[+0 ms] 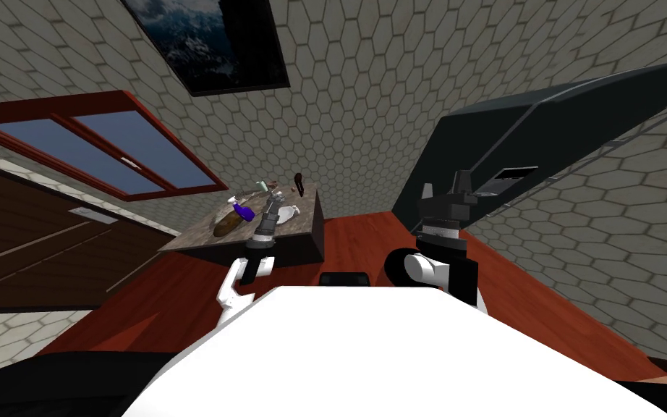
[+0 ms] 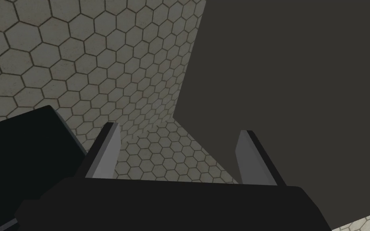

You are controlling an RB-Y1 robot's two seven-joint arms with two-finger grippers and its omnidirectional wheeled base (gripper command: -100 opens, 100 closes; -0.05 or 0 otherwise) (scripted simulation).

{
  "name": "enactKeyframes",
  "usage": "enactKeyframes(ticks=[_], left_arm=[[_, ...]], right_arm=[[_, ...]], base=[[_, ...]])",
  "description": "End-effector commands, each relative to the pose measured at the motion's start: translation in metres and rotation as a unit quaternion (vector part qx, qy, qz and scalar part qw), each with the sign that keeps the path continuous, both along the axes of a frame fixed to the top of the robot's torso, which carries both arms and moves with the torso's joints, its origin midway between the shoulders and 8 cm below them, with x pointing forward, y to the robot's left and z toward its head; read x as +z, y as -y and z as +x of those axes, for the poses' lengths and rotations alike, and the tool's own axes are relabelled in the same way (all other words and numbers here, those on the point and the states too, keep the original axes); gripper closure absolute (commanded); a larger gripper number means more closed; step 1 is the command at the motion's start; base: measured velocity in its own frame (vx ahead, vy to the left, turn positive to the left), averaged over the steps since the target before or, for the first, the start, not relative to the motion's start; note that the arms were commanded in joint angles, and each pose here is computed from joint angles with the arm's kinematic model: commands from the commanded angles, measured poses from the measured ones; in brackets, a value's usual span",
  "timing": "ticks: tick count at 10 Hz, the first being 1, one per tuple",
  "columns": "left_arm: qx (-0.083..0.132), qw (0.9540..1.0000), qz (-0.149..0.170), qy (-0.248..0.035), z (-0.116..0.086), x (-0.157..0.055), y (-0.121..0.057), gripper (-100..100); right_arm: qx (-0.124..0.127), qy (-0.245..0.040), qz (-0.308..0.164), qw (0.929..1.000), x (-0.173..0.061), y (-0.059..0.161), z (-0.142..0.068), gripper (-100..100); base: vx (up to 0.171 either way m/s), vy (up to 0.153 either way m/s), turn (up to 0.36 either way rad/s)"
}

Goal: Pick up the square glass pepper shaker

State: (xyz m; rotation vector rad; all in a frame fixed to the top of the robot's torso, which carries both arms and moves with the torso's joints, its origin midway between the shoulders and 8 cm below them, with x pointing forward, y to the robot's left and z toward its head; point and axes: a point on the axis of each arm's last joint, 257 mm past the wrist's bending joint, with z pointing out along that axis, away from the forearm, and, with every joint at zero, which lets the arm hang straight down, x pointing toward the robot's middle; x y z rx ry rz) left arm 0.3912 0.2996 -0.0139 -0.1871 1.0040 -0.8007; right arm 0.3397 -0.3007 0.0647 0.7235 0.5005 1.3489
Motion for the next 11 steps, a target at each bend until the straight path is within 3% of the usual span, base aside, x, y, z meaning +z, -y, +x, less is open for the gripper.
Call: enactKeyframes(ticks=[1, 4, 6, 7, 9, 10, 11], left_arm=[[0.014, 0.9996, 0.019, -0.014, 0.008, -0.011, -0.007, -100], [0.037, 0.9969, 0.047, -0.051, 0.023, -0.041, -0.022, -100], [0.054, 0.9927, 0.068, -0.084, 0.033, -0.066, -0.035, -100], [0.055, 0.9925, 0.067, -0.086, 0.033, -0.068, -0.036, -100], [0.072, 0.9859, 0.09, -0.121, 0.041, -0.095, -0.052, -100], [0.074, 0.9851, 0.089, -0.127, 0.042, -0.101, -0.055, -100], [0.085, 0.9801, 0.1, -0.149, 0.045, -0.119, -0.065, -100]], right_arm=[[0.0, 0.0, 0.0, 1.0, 0.0, 0.0, 0.0, 0], [0.0, 0.0, 0.0, 1.0, 0.0, 0.0, 0.0, 0], [0.0, 0.0, 0.0, 1.0, 0.0, 0.0, 0.0, 0], [0.0, 0.0, 0.0, 1.0, 0.0, 0.0, 0.0, 0], [0.0, 0.0, 0.0, 1.0, 0.0, 0.0, 0.0, 0], [0.0, 0.0, 0.0, 1.0, 0.0, 0.0, 0.0, 0], [0.0, 0.0, 0.0, 1.0, 0.0, 0.0, 0.0, 0]], base=[[0.008, -0.044, -0.032], [0.043, -0.034, -0.023], [0.077, -0.028, -0.017], [0.063, -0.027, -0.006], [0.078, -0.036, -0.011], [0.072, -0.017, -0.003], [0.067, -0.011, -0.013]])
